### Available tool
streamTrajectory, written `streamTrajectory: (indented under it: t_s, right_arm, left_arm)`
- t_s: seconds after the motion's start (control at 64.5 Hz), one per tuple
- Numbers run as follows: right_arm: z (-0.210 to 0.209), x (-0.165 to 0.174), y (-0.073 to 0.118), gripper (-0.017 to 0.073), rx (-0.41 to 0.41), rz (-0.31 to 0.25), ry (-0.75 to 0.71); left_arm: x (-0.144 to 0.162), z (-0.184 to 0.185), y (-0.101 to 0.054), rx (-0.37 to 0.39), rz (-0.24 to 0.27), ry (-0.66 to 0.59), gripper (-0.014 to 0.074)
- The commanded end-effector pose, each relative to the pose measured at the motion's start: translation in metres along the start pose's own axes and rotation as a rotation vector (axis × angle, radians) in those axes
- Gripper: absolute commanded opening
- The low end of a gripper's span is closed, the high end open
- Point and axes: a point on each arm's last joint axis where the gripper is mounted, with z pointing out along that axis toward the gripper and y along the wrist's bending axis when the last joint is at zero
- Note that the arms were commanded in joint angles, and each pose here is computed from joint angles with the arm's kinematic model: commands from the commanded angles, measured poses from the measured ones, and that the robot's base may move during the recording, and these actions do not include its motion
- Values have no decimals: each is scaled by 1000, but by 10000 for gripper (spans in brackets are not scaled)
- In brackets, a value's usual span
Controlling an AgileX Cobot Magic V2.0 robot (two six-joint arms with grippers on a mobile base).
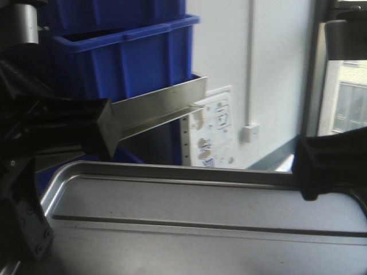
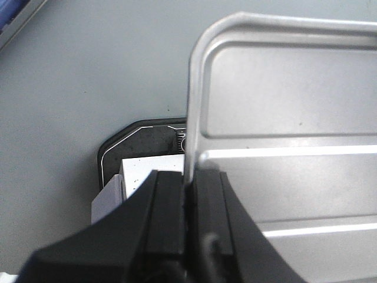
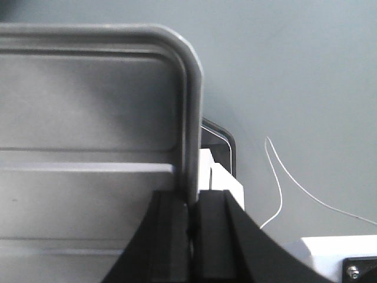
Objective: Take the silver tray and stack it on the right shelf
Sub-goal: 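Hold the tray while the base drives to the other rack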
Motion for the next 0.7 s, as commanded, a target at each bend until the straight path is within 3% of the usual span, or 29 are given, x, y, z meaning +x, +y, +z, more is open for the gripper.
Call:
streamTrajectory:
  t_s: [0.0, 0.683]
  right_arm:
    - [-8, -2, -25, 59, 241, -19, -1]
    - [-8, -2, -25, 59, 241, -19, -1]
  left_arm:
    - [-3, -9, 14, -134, 36, -21, -92]
    - [-3, -9, 14, -134, 36, -21, -92]
